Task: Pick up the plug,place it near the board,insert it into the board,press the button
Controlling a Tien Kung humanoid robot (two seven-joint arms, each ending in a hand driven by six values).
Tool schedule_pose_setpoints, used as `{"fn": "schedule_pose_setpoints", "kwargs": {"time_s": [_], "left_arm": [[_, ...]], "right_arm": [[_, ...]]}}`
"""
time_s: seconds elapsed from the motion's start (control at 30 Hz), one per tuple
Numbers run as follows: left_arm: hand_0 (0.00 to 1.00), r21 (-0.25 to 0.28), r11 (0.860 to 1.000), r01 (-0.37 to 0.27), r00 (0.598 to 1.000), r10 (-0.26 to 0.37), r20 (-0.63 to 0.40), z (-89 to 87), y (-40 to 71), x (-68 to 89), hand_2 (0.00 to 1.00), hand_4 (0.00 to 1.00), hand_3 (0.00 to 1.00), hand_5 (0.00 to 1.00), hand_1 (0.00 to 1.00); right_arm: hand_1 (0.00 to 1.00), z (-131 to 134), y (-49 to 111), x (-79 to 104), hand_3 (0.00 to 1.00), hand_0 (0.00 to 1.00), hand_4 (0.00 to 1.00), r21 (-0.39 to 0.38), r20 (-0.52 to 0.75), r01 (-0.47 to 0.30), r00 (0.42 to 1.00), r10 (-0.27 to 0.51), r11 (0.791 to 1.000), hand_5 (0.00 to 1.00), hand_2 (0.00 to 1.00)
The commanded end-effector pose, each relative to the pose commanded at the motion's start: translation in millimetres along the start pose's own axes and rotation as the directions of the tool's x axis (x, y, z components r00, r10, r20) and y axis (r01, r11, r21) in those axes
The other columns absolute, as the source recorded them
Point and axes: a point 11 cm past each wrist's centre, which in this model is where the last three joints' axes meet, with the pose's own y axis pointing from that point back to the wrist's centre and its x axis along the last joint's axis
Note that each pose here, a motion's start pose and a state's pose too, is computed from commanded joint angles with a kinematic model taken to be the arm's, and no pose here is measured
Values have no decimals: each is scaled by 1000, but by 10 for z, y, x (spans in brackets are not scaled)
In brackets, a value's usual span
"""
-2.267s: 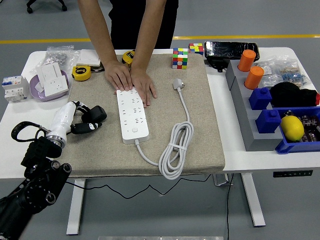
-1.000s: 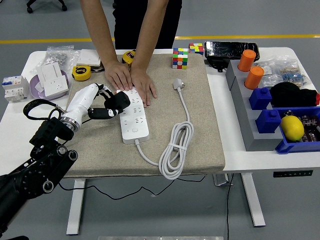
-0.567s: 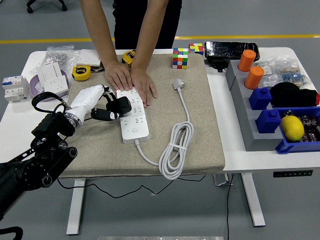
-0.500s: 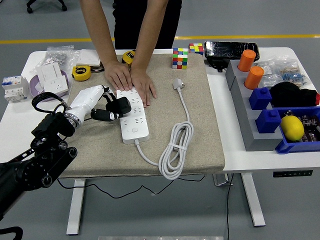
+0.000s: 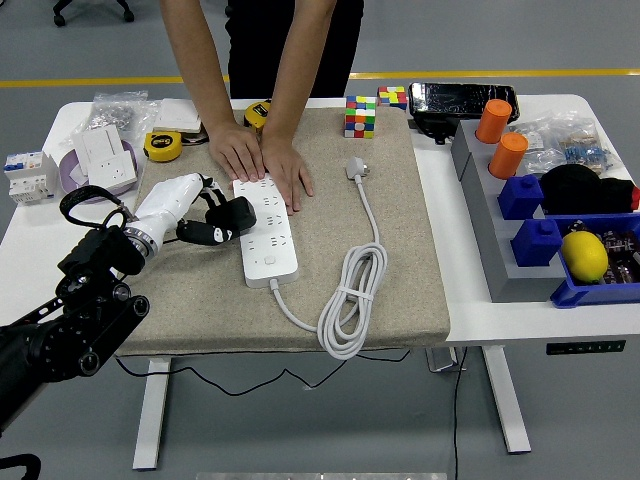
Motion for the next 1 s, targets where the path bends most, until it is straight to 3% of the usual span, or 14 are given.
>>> {"fn": "schedule_pose_setpoints", "kwargs": {"time_s": [1.0], "left_arm": [[652,-2,999,35,999,-35,41,9,-12,-46,483,509,455,2,687]], "right_arm": [[759,-4,1,18,786,832,998,0,0,-3,1000,3,1000,834,755]]}}
